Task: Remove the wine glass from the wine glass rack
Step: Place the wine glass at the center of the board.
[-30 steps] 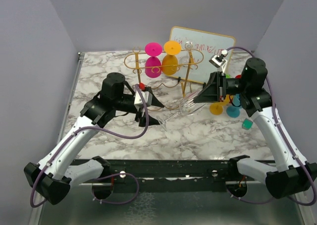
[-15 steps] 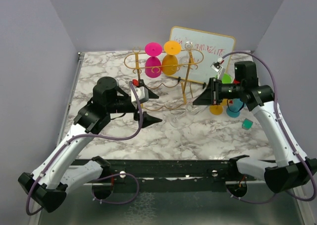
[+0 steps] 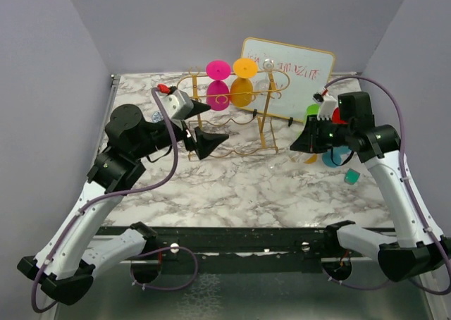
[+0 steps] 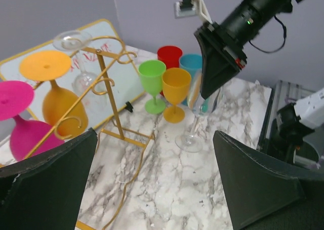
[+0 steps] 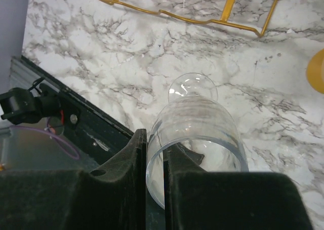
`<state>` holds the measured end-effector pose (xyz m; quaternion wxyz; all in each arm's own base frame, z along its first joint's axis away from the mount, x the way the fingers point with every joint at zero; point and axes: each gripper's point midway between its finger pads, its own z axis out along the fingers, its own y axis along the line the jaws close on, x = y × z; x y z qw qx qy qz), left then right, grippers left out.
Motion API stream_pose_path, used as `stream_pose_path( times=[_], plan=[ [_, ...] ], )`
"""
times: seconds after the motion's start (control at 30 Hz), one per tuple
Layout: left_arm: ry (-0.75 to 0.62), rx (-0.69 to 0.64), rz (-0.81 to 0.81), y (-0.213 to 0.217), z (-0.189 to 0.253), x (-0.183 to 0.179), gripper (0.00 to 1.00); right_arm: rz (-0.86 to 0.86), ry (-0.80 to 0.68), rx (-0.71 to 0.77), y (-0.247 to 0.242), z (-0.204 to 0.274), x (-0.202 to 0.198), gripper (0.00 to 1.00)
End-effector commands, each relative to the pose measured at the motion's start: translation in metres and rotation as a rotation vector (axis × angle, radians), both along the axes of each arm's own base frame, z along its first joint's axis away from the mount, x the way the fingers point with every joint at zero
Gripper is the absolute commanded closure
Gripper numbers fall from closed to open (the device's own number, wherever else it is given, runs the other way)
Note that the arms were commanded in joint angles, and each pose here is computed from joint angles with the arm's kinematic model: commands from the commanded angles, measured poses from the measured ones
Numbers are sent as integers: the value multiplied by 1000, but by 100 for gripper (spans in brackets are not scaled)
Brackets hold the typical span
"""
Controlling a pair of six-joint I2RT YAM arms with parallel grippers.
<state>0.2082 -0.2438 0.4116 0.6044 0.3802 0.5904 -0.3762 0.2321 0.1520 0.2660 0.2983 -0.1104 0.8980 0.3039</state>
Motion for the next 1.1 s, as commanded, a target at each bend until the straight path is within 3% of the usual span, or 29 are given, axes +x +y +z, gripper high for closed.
stream_pose_path(
  times=[0.0, 0.3, 0.47, 0.67, 0.87, 1.0, 1.07],
  plan=[
    [48, -69, 161, 19, 22, 11, 1, -67, -91, -77, -15, 10, 7, 100],
    [145, -42, 224, 20, 5, 24, 1, -170, -68, -282, -34, -8, 13, 100],
    [136, -56, 290, 28, 9, 32, 1, -124, -4, -372, -22, -31, 2, 100],
    [150, -81, 387, 41, 11, 41, 1, -19, -51, -327, 29, -35, -7, 100],
    [162, -103, 639, 80, 6, 60, 1, 100, -209, -386, 82, -32, -21, 100],
    [177, -52, 716, 92, 1, 65, 1, 145, -194, -444, 97, -48, -23, 100],
    [215, -2, 838, 111, -8, 73, 1, 172, -215, -402, 114, -46, -25, 100]
  ],
)
